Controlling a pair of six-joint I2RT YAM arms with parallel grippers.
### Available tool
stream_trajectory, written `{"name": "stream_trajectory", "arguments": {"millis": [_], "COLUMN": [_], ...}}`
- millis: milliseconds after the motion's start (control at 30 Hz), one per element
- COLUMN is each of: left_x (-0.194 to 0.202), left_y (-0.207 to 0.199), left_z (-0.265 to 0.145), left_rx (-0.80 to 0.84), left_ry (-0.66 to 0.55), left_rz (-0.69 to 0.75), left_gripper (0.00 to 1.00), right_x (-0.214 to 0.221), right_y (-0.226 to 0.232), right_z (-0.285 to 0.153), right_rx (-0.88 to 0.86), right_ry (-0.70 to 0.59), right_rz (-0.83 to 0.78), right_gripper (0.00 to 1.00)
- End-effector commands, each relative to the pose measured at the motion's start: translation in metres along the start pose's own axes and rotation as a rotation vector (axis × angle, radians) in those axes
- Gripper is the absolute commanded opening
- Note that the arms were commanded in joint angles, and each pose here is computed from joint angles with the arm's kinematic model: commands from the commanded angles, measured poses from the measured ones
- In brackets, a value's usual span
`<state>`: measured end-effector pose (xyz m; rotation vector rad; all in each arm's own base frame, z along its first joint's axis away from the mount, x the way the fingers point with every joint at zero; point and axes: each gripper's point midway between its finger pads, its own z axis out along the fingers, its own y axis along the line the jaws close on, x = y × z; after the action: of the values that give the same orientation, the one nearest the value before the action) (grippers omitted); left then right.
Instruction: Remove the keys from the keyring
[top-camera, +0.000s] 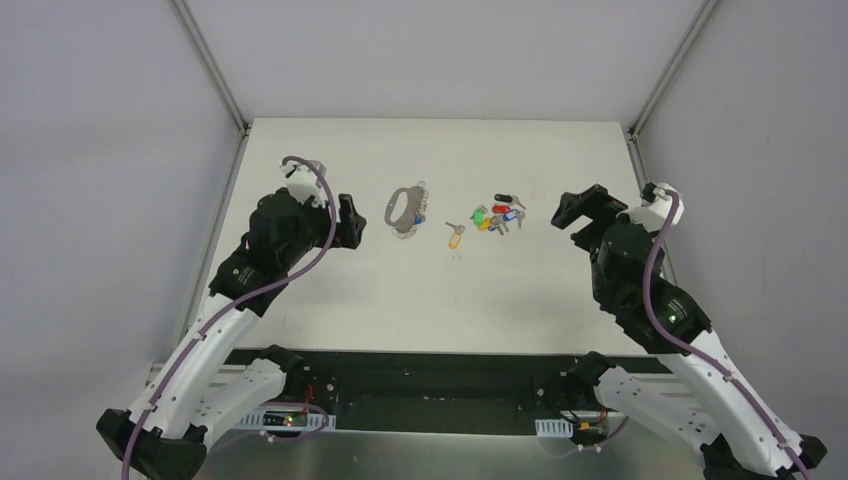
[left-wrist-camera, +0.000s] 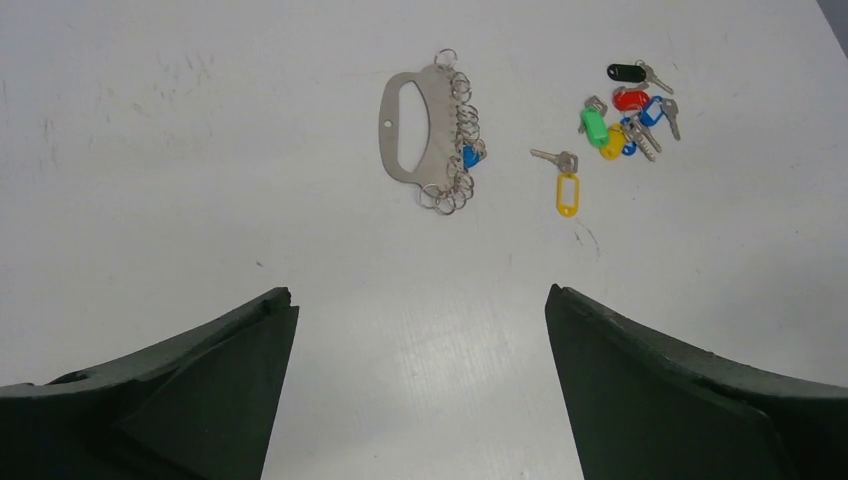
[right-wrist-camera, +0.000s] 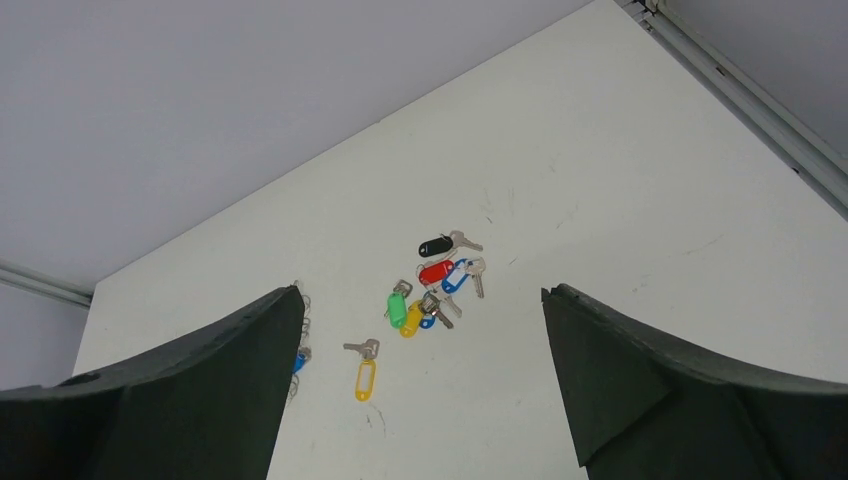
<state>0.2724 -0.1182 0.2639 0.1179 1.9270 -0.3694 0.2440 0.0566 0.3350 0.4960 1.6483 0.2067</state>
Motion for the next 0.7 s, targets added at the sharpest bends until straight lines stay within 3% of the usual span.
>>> {"name": "stream_trajectory", "arguments": {"millis": [0,200,333,433,567,667], "left_x": [-0.002,0.035,0.044,0.041,0.044,0.051], "left_y": [0.009,0.031,0.012,0.002,0.016,0.015], "left_z": [0.006,0.026,0.062,0.1,0.161,0.198], "left_rx": [-0.049,-0.169,-0.139,-0.125,-0.208,-0.198], "left_ry": [0.001,0.169,0.33,0.358,0.359,0.397], "left_rz": [-0.032,-0.174,-0.291,-0.371,-0.321,-0.241], "left_gripper": [1.0,1.0,1.0,1.0,0.93,0.8], "right_x": [-0.007,0.017,0.029,0.034,0.042,0.046], "right_y": [-0.003,-0.002,0.002,0.007,0.017,0.02], "right_z": [0.006,0.019,0.025,0.03,0.032,0.032], "right_rx": [0.044,0.036,0.025,0.022,-0.01,-0.027], "right_ry": [-0.055,-0.055,-0.036,-0.013,0.033,0.051], "right_rz": [0.014,-0.036,-0.069,-0.1,-0.122,-0.129], "right_gripper": [0.99,0.99,0.99,0.99,0.99,0.99]}}
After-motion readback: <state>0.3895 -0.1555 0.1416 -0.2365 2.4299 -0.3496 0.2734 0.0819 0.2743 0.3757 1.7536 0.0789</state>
